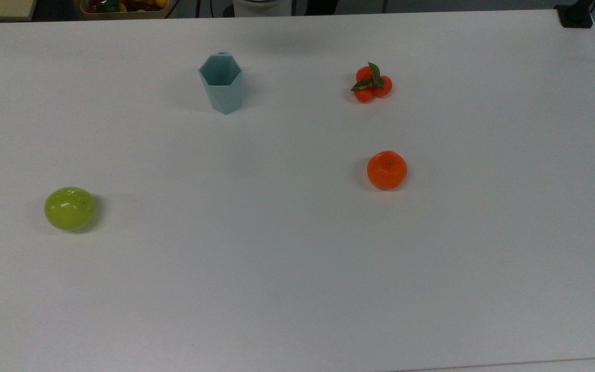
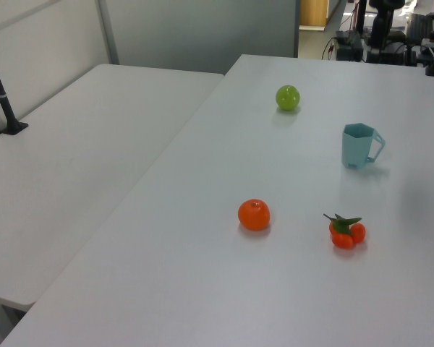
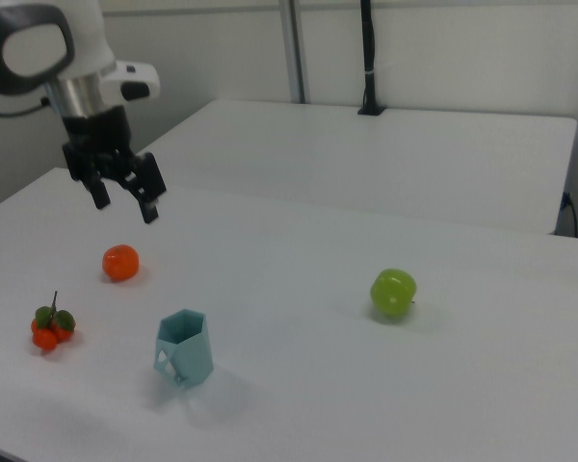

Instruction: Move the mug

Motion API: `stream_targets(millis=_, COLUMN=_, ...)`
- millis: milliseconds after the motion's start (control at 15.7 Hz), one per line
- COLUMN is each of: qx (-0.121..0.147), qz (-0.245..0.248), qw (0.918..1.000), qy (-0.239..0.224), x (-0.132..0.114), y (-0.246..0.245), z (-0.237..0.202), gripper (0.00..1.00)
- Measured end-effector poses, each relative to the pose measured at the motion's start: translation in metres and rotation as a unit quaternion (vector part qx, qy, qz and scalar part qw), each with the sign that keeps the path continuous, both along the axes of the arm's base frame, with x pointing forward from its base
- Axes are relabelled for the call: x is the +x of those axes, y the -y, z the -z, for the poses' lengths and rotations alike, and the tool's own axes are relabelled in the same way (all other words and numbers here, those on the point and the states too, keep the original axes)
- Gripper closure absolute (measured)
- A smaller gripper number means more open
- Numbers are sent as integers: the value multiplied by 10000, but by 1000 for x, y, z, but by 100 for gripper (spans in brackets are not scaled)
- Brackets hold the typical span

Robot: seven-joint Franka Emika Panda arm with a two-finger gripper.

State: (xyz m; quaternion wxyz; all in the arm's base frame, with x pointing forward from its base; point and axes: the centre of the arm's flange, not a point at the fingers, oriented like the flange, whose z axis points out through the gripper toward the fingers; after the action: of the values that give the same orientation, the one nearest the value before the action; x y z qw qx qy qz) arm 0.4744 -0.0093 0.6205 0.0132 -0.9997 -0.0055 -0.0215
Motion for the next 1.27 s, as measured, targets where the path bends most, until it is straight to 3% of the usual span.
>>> stream_targets(millis=191, qx=152, qz=464, qw=9988, qy=-44, x=-1, y=-16, z=-33, gripper=0)
stream_targets(millis=509, qx=121, qz=649, qw=9977, qy=-143, x=20, y=-45, z=-24, gripper=0)
stream_targets(millis=891, qx=139, qz=-11, qw=9991, qy=407, x=66, y=-29, z=-6, gripper=0)
stream_targets(millis=1273, qx=116, qz=-275, qw=9985, qy=463, x=70, y=-17, z=-5, gripper=0)
